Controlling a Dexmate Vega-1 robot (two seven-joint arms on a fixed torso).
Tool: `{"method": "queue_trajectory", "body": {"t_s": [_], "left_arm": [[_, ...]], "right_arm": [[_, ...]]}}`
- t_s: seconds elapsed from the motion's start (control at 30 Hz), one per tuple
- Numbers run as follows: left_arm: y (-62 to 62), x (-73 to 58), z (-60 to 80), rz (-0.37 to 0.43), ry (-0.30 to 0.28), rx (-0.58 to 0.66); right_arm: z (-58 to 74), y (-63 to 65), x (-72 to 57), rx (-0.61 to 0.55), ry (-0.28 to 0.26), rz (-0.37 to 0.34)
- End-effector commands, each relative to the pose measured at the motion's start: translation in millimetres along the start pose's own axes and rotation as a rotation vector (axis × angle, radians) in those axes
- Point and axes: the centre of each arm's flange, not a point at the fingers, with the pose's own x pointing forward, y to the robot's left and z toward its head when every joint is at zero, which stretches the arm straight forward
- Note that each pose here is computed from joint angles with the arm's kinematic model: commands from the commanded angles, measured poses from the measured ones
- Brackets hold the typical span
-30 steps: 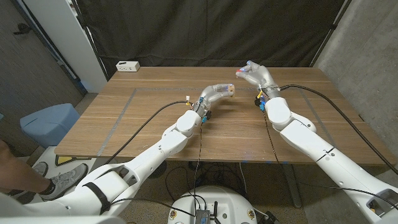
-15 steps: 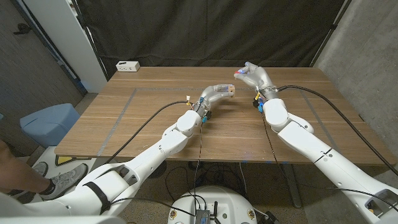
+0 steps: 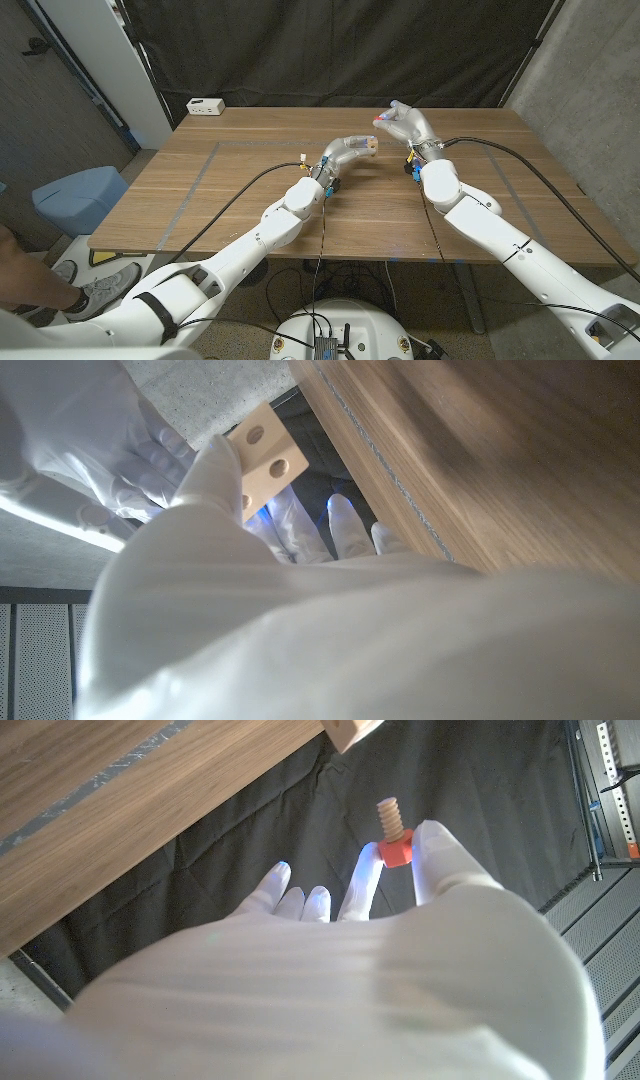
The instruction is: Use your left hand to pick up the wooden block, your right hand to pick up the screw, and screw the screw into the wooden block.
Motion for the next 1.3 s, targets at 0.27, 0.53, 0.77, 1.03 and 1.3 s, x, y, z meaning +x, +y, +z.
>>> {"method": "queue_trajectory", "body": {"t_s": [0.27, 0.53, 0.77, 1.03, 1.3], "left_arm": [[-0.3, 1.9, 0.2, -0.006, 0.003, 0.000], [-0.8, 1.7, 0.2, -0.009, 0.004, 0.003], [-1.2, 0.8, 1.4, -0.009, 0.001, 0.004], [-3.1, -0.8, 2.4, -0.011, -0.001, 0.005], [-5.1, -3.0, 4.2, -0.014, -0.003, 0.010]], "right_arm": [[-0.8, 9.8, 0.3, -0.019, -0.001, 0.022], [-1.0, 12.0, -0.4, -0.032, 0.000, 0.023], [-1.9, 13.7, -1.8, -0.037, -0.002, 0.020], [-2.2, 12.5, -5.3, -0.038, -0.004, 0.016], [-3.5, 12.3, -9.4, -0.038, -0.005, 0.014]]}}
